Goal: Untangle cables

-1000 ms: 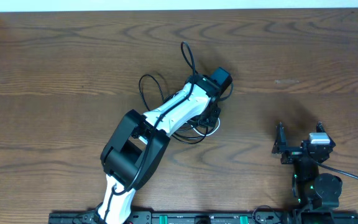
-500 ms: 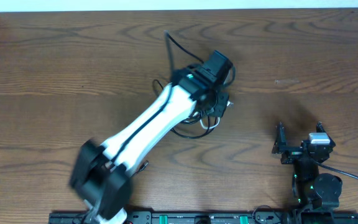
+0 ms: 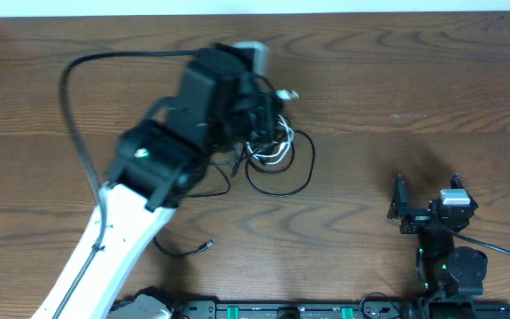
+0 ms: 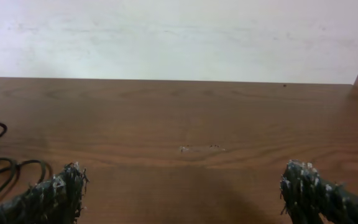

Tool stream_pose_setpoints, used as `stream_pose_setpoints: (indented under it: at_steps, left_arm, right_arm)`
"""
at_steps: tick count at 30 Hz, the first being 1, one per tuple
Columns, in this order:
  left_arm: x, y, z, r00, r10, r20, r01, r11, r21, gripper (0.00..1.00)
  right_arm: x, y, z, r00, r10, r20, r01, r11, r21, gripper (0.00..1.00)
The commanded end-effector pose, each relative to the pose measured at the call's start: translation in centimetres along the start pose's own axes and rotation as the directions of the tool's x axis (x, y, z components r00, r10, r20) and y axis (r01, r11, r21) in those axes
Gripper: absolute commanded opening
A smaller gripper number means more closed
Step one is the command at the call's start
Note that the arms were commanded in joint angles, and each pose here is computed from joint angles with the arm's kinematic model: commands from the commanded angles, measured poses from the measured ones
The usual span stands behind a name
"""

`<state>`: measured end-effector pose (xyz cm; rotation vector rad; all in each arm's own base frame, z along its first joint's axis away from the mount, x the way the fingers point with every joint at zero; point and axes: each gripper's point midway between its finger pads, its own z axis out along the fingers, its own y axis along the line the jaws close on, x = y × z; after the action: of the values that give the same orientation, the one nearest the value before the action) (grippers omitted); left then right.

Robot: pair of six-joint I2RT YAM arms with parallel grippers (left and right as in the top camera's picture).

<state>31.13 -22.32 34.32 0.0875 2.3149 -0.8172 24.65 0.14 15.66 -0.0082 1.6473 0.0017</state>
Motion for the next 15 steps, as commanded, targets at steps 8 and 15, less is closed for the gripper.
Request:
stream_pose_setpoints:
  at_steps: [8,15]
  left_arm:
    - [1.4,-4.8,-1.3,0.888,-0.389,-0.244,0.44,0.874,0.209,0.08]
    - [1.3,-5.3,-1.3,0.79,-0.536,-0.297,0.598,0.781,0.18,0.08]
  right_arm:
    - [0.1,0.3,0.0,1.0,0.014,-0.001,-0.014,1.0,-0.013,0.99]
    - [0.1,0.3,0.0,1.0,0.014,-0.001,-0.014,1.0,-0.014,0.99]
